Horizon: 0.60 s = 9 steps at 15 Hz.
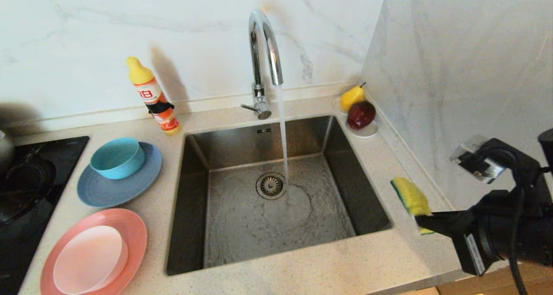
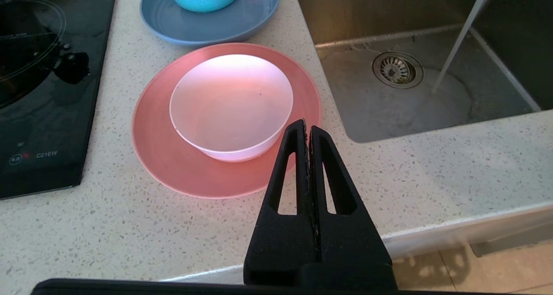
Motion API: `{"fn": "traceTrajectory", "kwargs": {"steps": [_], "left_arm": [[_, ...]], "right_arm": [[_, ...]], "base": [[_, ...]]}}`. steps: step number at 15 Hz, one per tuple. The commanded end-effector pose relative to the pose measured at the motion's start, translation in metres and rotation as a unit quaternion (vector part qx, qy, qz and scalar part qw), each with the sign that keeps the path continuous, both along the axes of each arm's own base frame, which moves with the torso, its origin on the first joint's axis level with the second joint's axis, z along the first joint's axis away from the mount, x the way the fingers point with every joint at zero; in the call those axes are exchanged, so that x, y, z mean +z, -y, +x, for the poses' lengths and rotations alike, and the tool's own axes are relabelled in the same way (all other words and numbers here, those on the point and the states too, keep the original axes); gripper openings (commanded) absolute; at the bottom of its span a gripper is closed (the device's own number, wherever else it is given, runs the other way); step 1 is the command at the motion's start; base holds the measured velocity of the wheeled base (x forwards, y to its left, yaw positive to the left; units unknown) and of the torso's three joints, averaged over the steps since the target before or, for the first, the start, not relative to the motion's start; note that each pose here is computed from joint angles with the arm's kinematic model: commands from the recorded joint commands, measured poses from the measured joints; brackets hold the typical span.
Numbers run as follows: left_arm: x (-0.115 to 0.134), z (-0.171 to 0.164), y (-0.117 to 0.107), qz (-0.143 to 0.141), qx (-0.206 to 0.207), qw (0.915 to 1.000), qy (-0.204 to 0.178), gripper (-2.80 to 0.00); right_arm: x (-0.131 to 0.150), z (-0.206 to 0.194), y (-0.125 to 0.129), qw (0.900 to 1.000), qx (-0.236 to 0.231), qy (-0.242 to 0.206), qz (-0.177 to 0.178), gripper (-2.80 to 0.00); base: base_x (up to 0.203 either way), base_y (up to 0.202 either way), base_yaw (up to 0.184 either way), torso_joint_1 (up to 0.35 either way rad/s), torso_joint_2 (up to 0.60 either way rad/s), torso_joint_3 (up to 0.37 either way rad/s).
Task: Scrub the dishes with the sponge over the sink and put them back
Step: Pick up a bowl and the sponge
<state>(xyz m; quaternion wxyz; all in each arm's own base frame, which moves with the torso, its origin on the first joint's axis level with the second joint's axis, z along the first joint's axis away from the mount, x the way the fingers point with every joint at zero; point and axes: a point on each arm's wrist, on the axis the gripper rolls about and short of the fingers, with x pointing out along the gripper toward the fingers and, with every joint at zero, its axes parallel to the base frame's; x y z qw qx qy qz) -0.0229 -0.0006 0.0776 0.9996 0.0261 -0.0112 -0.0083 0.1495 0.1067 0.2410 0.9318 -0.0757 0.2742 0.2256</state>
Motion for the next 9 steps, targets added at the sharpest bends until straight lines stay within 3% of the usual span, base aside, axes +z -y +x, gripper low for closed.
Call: {"fn": "traceTrajectory", "kwargs": {"steps": [1,9], "left_arm": [[-0.004,0.001,0.000,0.000,0.000,1.0000,-0.007,-2.80],[-0.004,0.001,0.000,0.000,0.000,1.0000,-0.007,-2.80]], "right_arm": [[0.023,-0.027,0.000,0.998,0.024,0.041,0.035,-2.80],[0.043,-0.043,-0.012,0.997,0.040,0.058,0.017,-2.80]], "base": [[0.000,0.000,0.000,0.000,0.00,0.000],[0.000,0.000,0.000,0.000,0.00,0.000]]}}
